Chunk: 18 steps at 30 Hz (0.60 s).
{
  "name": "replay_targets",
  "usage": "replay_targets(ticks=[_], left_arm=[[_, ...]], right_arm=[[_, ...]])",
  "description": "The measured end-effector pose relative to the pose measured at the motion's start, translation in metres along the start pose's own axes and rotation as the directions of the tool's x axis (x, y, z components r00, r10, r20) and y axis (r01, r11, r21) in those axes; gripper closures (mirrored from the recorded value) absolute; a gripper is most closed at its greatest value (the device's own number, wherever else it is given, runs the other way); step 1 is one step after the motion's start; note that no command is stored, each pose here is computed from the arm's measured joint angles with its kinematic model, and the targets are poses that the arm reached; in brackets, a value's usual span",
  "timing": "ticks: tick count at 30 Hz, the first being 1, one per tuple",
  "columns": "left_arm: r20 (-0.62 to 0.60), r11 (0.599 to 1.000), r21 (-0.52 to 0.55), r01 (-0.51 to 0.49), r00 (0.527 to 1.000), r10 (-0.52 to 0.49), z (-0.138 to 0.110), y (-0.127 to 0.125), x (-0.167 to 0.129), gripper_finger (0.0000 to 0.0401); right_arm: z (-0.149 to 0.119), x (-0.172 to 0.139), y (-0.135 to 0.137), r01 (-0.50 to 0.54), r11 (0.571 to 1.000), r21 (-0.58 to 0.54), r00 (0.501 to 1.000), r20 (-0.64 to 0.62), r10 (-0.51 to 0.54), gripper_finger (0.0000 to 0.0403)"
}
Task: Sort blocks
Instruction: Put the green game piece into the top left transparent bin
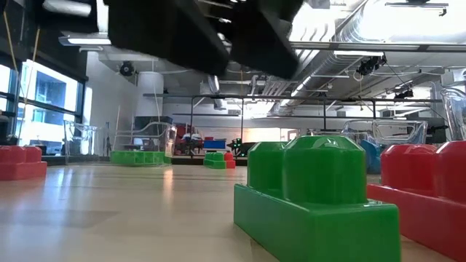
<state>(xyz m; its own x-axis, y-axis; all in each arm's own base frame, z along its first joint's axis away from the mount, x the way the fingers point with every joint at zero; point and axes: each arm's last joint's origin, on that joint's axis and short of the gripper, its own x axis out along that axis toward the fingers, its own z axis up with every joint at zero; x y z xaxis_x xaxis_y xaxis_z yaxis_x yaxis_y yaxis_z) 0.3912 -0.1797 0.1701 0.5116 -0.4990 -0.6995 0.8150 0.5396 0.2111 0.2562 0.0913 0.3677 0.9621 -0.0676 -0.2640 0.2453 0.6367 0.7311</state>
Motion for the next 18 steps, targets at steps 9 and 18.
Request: replay_targets(ticks=[9, 18], left_arm=[[-0.022, 0.998, 0.057, 0.034, 0.999, -0.033, 0.001, 0.001, 0.034, 0.0203], [-0.04, 0.994, 0.1, 0.035, 0.999, -0.031, -0.013, 0.006, 0.046, 0.0203]], right_arm=[[-0.006, 0.0, -0.008, 0.083, 0.996, 0.017, 0.995, -0.049, -0.082, 0.0176], [-0.007, 0.0, -0.011, 0.103, 0.995, 0.015, 0.993, -0.066, -0.102, 0.0176]])
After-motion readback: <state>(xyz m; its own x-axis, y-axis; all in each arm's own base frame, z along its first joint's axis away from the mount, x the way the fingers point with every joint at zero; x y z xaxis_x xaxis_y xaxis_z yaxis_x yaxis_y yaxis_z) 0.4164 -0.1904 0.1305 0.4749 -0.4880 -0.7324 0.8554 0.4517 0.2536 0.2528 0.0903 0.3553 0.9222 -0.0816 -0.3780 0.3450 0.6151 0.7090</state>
